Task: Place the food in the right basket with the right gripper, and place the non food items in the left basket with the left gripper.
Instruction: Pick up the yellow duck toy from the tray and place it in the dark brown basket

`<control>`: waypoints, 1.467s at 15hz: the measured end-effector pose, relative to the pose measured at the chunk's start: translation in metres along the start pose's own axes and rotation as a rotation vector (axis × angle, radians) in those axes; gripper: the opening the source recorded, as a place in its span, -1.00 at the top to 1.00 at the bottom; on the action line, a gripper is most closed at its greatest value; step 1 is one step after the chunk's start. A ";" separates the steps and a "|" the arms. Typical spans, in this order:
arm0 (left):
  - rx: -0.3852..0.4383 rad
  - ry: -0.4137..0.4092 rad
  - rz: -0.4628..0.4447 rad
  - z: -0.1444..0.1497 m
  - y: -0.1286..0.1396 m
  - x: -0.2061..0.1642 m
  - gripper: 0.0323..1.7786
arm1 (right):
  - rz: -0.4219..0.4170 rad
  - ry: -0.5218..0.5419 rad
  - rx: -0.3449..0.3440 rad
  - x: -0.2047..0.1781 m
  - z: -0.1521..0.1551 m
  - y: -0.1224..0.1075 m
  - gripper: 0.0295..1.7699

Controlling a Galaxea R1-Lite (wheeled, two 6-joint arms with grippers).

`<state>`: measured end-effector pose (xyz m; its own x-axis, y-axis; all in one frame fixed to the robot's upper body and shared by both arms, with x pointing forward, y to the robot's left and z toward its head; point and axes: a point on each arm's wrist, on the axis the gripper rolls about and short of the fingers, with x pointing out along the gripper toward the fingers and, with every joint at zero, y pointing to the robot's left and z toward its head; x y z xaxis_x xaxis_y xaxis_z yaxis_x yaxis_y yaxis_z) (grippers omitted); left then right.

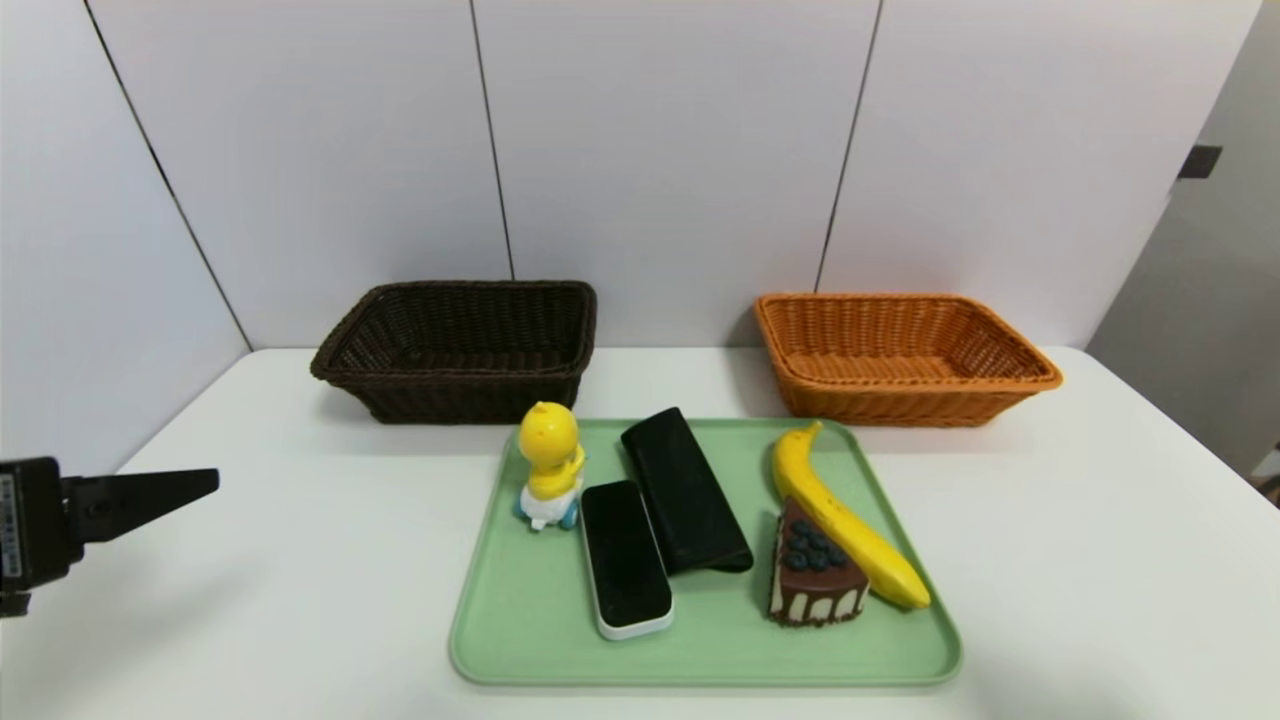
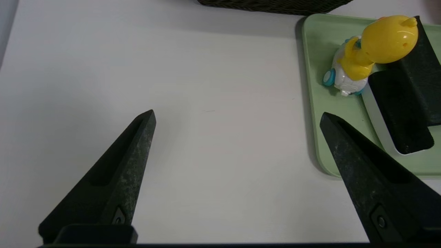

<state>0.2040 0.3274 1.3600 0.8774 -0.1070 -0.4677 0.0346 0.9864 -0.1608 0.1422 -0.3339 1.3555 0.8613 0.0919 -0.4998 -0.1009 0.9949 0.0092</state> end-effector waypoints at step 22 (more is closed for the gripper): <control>0.421 -0.001 -0.512 -0.058 -0.086 0.111 -0.90 | 0.332 0.131 -0.180 0.065 0.045 0.025 -0.93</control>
<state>0.2709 0.2239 1.2710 0.7008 -0.5757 -0.4213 0.6317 0.7752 -0.0086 0.2180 -0.3016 1.3627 0.6971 0.3898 -0.6017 -0.4590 0.8874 0.0431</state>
